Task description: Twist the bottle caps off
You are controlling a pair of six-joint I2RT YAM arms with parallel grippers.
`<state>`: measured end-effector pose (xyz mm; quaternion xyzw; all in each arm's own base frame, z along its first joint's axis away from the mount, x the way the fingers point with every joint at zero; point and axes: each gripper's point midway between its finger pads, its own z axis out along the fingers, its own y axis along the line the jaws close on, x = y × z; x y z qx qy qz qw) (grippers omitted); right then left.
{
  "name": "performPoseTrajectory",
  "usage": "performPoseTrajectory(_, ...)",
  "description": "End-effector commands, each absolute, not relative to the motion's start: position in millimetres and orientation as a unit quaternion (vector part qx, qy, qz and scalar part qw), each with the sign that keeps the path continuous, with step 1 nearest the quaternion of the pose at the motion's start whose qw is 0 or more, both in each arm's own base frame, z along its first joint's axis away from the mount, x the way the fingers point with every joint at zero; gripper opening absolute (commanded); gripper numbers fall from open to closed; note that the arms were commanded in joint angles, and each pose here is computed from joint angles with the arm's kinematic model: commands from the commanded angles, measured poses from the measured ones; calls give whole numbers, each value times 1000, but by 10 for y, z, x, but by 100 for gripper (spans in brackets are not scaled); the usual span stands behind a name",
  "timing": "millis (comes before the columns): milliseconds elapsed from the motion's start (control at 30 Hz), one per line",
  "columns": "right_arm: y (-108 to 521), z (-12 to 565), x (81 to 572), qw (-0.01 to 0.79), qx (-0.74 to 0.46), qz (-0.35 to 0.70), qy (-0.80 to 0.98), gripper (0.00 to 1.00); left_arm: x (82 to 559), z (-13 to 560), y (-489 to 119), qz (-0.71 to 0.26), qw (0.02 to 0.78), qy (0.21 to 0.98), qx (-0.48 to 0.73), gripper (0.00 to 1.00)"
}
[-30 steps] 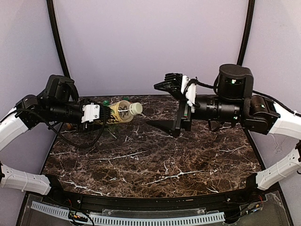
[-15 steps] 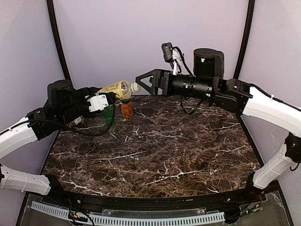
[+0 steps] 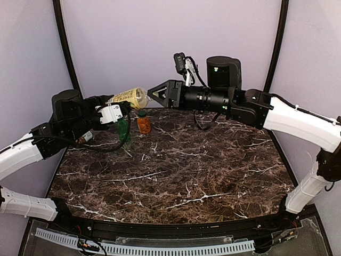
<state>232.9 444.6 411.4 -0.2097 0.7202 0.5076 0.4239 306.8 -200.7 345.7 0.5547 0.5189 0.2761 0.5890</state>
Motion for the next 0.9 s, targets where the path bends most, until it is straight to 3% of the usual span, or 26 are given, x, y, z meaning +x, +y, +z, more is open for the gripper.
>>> performPoseTrajectory(0,4460,4281,2358,440,-204,522,701,44,3023,3490,-1990,276,597,515,549,15)
performPoseTrajectory(233,4473,4258,2389,440,-206,520,702,38,3011,3493,-1997,270,598,518,550,15)
performPoseTrajectory(533,4538,4179,2424,426,-213,522,707,37,2997,3455,-2004,265,593,518,557,15)
performPoseTrajectory(800,4504,4230,2383,434,-231,523,696,2,2966,3415,-2021,253,589,521,564,15)
performPoseTrajectory(867,4494,4245,2334,443,-258,517,685,0,2921,3351,-2056,234,581,523,578,15)
